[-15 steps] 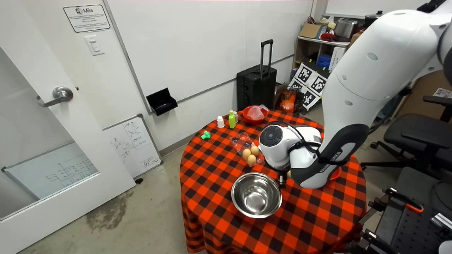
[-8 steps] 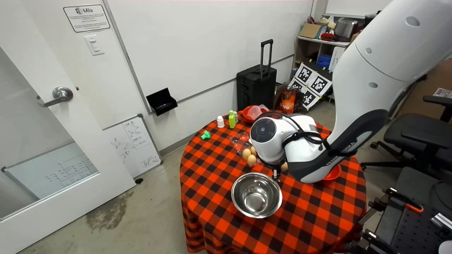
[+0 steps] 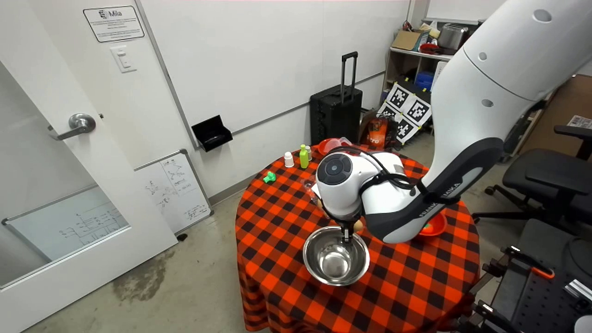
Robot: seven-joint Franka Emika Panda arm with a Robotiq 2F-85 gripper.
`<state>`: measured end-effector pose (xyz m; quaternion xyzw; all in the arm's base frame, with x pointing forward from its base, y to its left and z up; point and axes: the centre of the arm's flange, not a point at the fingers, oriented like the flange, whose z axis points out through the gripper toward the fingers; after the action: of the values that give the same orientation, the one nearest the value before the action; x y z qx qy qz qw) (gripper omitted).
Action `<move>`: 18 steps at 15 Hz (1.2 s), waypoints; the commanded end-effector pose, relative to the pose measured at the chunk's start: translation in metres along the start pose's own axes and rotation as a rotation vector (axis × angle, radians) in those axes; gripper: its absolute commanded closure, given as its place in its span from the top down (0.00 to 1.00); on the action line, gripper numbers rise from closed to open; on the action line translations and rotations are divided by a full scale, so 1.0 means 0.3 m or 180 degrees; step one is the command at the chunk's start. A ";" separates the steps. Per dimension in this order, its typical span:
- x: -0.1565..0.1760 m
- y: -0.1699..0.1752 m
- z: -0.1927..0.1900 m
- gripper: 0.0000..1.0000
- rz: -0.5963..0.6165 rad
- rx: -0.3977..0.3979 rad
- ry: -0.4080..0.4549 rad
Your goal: Pick up the toy egg and put it in the orange bowl on the table
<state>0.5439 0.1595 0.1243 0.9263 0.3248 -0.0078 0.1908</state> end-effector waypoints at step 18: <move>0.227 -0.135 0.352 0.30 -0.0588 0.1013 0.0089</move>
<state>0.5686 0.1914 0.0174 0.9106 0.4049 -0.0614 0.0551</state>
